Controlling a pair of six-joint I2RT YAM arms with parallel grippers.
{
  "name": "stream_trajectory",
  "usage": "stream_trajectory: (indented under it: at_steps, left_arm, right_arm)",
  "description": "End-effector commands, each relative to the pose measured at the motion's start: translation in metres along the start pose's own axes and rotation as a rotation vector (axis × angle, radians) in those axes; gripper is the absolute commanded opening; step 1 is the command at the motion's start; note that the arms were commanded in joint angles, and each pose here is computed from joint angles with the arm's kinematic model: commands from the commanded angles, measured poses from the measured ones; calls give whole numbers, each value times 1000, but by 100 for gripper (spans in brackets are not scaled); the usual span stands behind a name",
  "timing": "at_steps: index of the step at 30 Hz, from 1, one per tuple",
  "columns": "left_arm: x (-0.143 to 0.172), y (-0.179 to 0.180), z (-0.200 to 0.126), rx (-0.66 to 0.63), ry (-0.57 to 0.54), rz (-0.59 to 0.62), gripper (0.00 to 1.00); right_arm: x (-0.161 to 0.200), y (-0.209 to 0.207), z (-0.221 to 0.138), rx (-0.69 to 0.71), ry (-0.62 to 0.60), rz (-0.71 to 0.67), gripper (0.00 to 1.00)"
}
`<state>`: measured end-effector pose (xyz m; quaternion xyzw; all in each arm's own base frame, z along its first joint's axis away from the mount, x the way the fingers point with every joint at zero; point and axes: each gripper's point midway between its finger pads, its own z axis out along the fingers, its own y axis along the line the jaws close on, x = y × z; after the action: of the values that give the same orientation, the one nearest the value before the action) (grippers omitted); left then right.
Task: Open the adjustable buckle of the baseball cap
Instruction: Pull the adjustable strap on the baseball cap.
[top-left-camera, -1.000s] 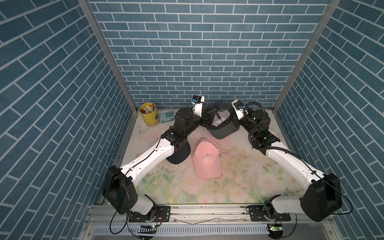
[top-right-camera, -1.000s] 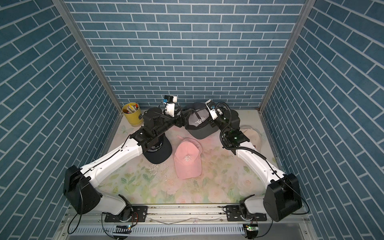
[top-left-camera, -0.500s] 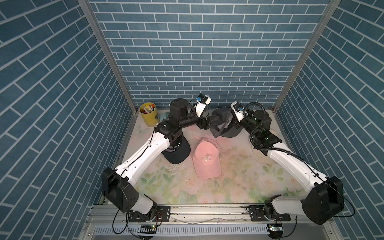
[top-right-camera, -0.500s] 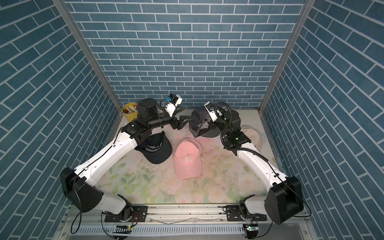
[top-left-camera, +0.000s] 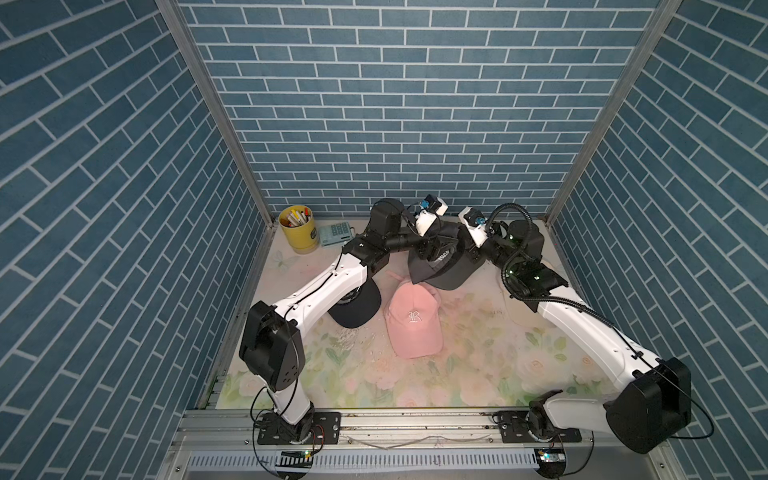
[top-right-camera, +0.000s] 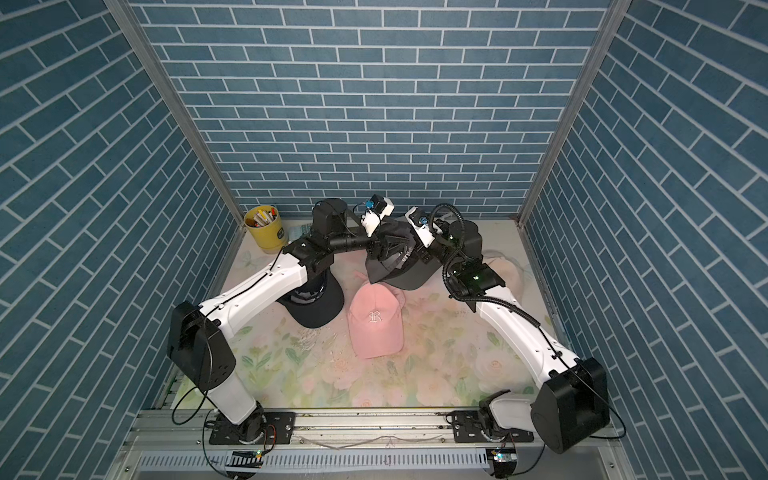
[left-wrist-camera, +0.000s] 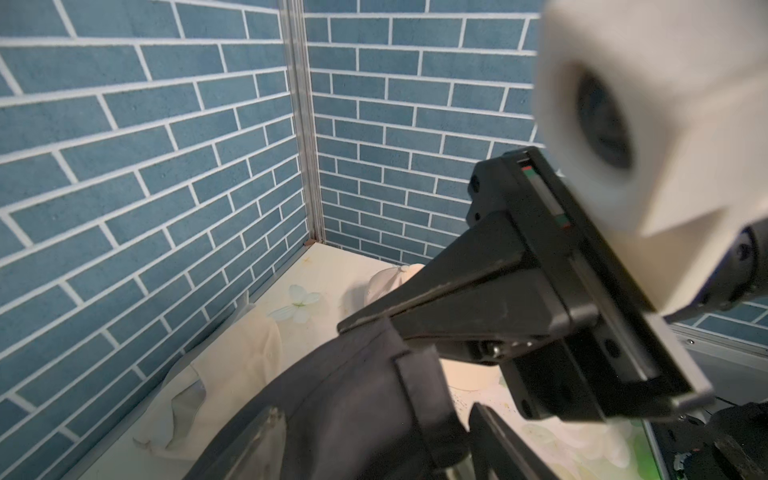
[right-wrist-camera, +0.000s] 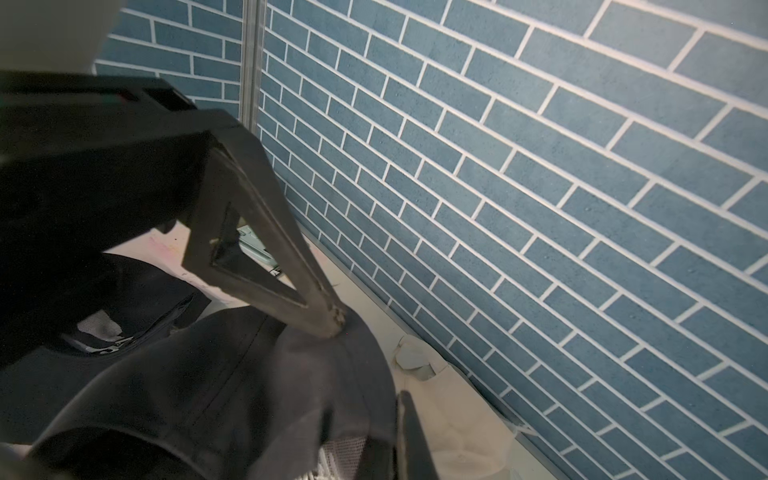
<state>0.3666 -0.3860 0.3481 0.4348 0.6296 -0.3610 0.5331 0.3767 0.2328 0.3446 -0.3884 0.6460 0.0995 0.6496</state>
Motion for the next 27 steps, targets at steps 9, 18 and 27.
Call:
stream_trajectory:
  at_steps: [9, 18, 27]
  left_arm:
    - [-33, -16, -8, -73, -142, 218, 59]
    - [-22, -24, -1, -31, -111, 216, 33]
    - [-22, -26, -8, -51, -96, 225, 4]
  right_arm:
    - [-27, -6, -7, 0, -70, 25, 0]
    - [-26, -7, -7, 5, -66, 28, 0]
    - [-20, -13, -6, 47, -43, 33, 0]
